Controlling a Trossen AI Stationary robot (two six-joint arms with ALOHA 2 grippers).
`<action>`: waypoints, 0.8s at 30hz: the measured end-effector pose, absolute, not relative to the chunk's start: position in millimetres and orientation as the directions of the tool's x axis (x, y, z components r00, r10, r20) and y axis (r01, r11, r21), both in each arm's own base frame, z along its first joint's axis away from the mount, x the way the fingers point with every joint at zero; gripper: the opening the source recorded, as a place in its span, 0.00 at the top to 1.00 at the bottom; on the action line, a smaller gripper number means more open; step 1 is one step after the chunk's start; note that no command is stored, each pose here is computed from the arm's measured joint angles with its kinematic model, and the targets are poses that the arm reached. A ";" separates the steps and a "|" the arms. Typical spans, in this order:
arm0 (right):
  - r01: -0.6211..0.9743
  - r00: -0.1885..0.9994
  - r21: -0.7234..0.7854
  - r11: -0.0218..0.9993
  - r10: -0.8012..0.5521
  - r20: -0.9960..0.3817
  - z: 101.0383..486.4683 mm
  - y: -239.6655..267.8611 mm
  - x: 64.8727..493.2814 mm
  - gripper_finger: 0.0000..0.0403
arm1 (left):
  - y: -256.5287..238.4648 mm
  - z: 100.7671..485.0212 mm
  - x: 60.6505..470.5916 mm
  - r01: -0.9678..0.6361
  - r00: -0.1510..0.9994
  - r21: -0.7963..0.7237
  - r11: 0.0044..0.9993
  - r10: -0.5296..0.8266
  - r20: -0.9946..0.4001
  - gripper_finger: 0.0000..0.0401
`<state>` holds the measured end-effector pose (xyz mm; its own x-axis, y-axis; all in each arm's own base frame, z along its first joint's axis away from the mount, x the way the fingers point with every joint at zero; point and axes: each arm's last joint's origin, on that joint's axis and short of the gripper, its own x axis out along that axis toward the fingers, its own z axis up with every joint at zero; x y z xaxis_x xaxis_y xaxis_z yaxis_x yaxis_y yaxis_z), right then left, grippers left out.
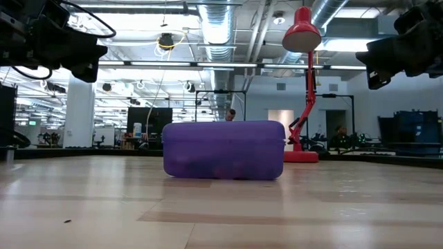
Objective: Pick & place school supplies into a supply box
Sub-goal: Return to Home Position
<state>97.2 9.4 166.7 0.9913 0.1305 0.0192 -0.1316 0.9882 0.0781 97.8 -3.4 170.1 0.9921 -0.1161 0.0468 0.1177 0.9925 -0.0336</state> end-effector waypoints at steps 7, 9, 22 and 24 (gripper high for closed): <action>-0.132 0.991 0.078 0.988 0.130 0.020 166.7 9.4 97.2 0.74 | -3.4 170.1 97.8 0.118 0.992 -0.033 0.992 -0.116 0.047 0.77; -0.132 0.991 0.078 0.988 0.130 0.019 166.6 9.4 97.2 0.74 | -3.4 170.1 97.8 0.118 0.992 -0.039 0.992 -0.116 0.047 0.77; -0.132 0.991 0.078 0.988 0.130 0.019 166.6 9.4 97.2 0.74 | -3.4 170.1 97.8 0.118 0.992 -0.039 0.992 -0.116 0.047 0.77; -0.132 0.991 0.078 0.988 0.130 0.019 166.6 9.4 97.2 0.74 | -3.4 170.1 97.8 0.118 0.992 -0.043 0.992 -0.116 0.047 0.77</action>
<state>97.2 9.4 166.6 0.9913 0.1305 0.0191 -0.1316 0.9882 0.0781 97.8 -3.4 170.1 0.9921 -0.1165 0.0468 0.1185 0.9920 -0.0427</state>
